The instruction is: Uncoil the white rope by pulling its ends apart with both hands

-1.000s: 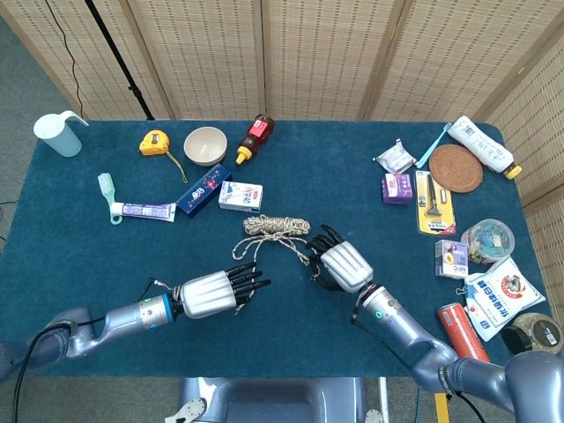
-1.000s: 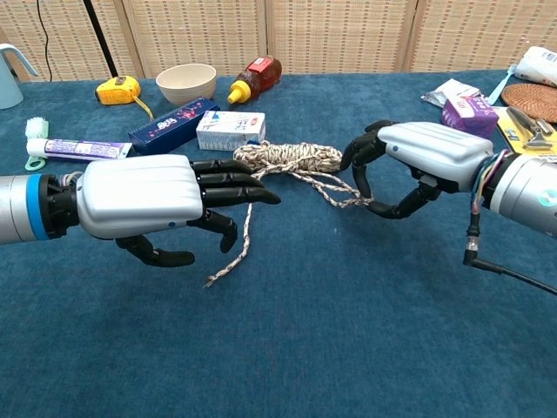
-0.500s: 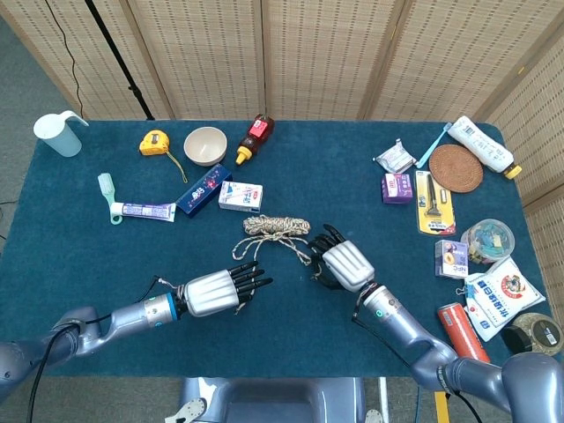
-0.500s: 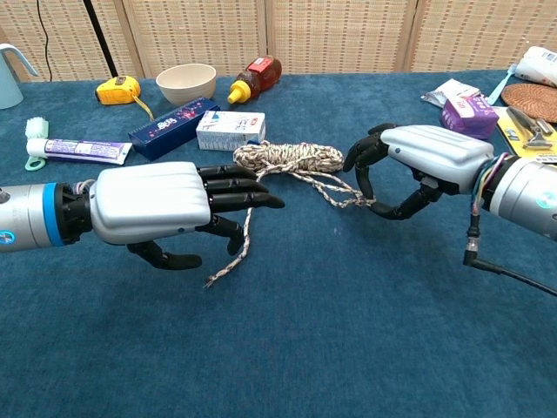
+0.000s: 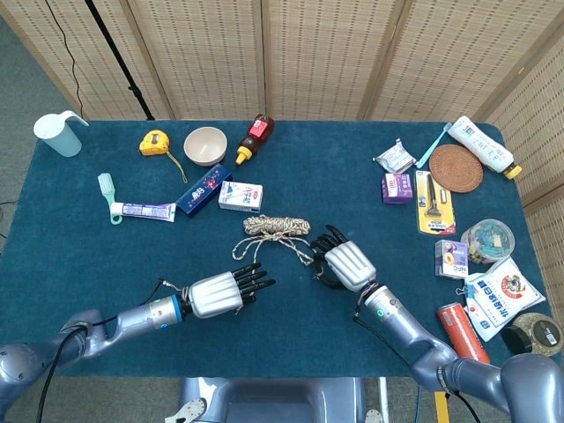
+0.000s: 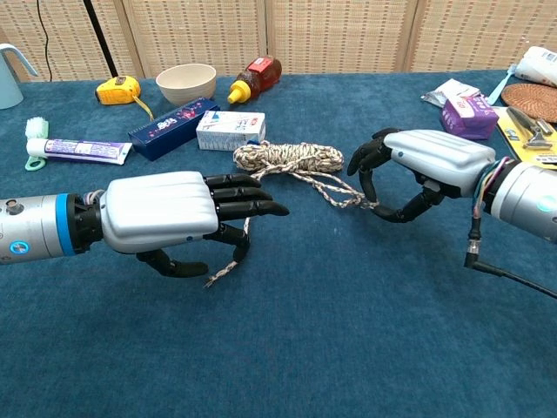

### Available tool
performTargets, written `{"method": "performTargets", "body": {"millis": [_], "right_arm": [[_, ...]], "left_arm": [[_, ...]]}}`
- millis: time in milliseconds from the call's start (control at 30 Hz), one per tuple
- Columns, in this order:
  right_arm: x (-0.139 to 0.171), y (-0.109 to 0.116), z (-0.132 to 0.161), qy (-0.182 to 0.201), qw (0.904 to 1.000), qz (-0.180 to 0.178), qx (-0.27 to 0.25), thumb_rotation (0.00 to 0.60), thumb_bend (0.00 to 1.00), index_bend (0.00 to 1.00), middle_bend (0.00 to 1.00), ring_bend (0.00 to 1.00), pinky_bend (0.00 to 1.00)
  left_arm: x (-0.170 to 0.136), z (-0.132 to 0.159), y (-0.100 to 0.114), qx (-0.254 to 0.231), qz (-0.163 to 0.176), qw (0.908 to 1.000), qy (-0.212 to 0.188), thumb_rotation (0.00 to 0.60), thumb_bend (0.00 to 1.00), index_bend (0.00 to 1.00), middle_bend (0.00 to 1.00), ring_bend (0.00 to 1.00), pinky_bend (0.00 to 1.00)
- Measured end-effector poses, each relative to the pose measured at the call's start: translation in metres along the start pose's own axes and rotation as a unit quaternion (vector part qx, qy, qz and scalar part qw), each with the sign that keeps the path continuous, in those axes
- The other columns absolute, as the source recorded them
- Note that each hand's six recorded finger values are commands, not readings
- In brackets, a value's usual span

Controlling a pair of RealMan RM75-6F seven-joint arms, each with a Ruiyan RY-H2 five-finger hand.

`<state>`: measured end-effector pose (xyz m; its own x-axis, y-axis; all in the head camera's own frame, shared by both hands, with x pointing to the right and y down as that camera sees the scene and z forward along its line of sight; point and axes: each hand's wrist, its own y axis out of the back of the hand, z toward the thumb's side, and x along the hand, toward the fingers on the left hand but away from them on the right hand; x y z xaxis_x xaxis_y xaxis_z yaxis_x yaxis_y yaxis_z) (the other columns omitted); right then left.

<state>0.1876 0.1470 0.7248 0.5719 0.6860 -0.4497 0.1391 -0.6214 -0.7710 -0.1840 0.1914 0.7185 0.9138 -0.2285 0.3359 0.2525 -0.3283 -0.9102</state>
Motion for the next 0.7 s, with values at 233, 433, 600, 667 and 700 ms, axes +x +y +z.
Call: {"method": "performTargets", "body": {"millis": [233,433,600,667,700], "right_arm": [[0.0001,-0.0011,-0.0025,-0.002,1.0000,0.000,0.000,0.600,0.43,0.68,0.27,0.19,0.00],[0.0002,-0.0009,-0.0041,-0.003,1.0000,0.000,0.001,0.600,0.43,0.69,0.27,0.19,0.00],[0.0004,-0.0008,-0.0049,-0.004,1.0000,-0.001,0.000,0.600,0.43,0.69,0.28,0.20,0.00],[0.0006,-0.0008,-0.0056,-0.004,1.0000,-0.001,0.001,0.600,0.43,0.69,0.28,0.20,0.00],[0.0006,-0.0007,-0.0059,-0.005,1.0000,-0.001,0.001,0.600,0.43,0.69,0.28,0.20,0.00]], "left_arm": [[0.0022,0.0009,-0.0053,-0.001,-0.004,1.0000,0.003,0.600,0.34,0.42,0.00,0.00,0.00],[0.0052,0.0020,-0.0065,-0.003,-0.001,1.0000,0.005,0.600,0.34,0.42,0.00,0.00,0.00],[0.0079,0.0024,-0.0074,-0.006,0.000,0.9999,0.008,0.600,0.34,0.43,0.00,0.00,0.00],[0.0091,0.0025,-0.0079,-0.008,0.001,0.9999,0.010,0.600,0.34,0.44,0.00,0.00,0.00],[0.0096,0.0026,-0.0082,-0.009,0.000,0.9999,0.011,0.600,0.34,0.44,0.00,0.00,0.00]]}}
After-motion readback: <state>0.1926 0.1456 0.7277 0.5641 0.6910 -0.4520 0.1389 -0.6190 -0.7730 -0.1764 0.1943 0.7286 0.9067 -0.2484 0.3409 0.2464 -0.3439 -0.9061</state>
